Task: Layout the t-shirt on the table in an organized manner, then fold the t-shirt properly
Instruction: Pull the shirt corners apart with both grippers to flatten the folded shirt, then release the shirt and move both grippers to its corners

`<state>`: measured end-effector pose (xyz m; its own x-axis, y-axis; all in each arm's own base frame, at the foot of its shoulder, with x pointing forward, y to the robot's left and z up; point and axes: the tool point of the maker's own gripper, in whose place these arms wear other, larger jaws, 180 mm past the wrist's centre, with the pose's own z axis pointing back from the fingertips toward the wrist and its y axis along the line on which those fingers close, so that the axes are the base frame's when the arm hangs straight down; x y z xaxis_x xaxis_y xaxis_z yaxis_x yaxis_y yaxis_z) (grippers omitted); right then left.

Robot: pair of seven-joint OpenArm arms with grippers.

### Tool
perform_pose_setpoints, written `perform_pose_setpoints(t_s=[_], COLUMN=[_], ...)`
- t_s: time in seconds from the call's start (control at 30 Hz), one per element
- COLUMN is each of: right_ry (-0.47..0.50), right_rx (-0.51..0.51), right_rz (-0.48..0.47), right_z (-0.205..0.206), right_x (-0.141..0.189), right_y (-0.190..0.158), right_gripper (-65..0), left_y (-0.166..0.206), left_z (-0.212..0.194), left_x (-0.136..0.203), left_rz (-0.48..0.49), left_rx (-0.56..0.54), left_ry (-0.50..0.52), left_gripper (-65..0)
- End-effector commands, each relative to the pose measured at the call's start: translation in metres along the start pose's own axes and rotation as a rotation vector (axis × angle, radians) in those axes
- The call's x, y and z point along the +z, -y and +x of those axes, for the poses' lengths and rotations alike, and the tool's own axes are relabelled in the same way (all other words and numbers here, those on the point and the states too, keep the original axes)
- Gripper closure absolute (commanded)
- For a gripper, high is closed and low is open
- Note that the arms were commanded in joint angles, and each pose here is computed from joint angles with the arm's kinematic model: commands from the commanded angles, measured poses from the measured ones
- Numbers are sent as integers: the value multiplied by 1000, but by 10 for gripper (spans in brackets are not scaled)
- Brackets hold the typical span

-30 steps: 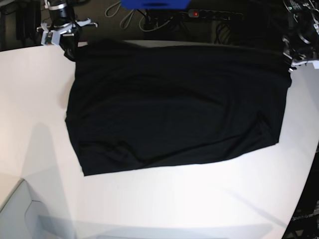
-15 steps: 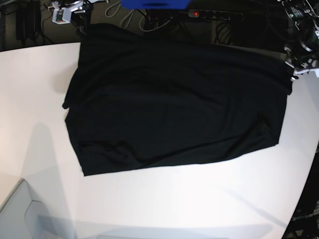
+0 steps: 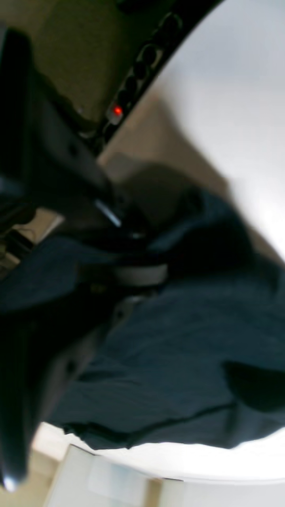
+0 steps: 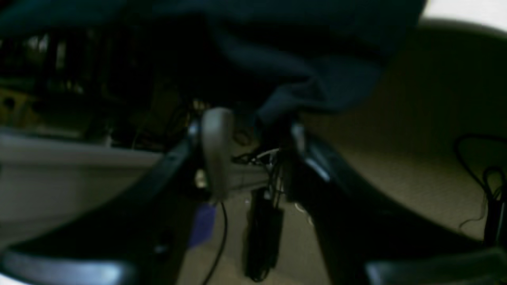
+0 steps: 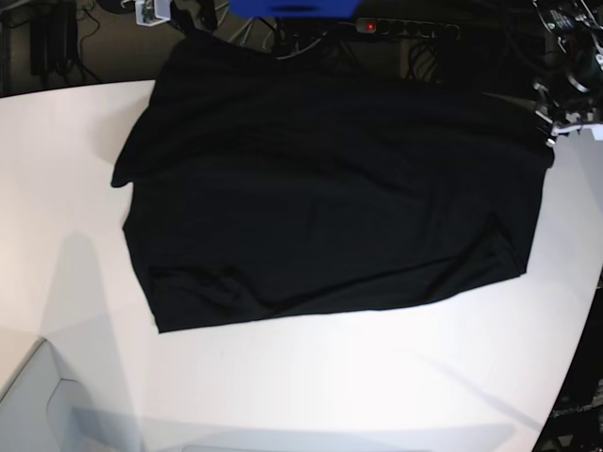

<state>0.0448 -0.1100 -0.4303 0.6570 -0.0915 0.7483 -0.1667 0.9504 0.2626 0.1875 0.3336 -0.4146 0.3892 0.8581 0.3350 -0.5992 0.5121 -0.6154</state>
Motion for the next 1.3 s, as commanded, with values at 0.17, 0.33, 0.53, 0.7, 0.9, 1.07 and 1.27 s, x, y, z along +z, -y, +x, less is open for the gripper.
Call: perform_pose_setpoints(t_s=[0.17,0.33,0.53,0.7,0.9,1.07,1.27], right_ry=[84,151,269,465,661,682,532], right_rx=[-31,-64,-38,4,12,-1,28], right_rz=[-141,-323,-383,-393,-288,-71,-12], right_z=[18,32,64,108,165,204,229], right_x=[8,21,24,25,-1,-46,-108], right_y=[33,75,94,100,88,54,49], right_gripper=[-282,-282,-276,-250,-242,-242,-238], left_y=[7,-12,-1,52,111,126,108], left_z=[8,21,43,64,63,38,24], left_x=[6,22,39,56,25,-15,-55], left_rz=[-20,13,0,-81,-207,-244,-119], left_rx=[-20,23,-19,-151,-204,-177,-209], left_ry=[8,67,141,233,200,83,3], left_gripper=[-243,-246,-252,-252,-252,-252,-252])
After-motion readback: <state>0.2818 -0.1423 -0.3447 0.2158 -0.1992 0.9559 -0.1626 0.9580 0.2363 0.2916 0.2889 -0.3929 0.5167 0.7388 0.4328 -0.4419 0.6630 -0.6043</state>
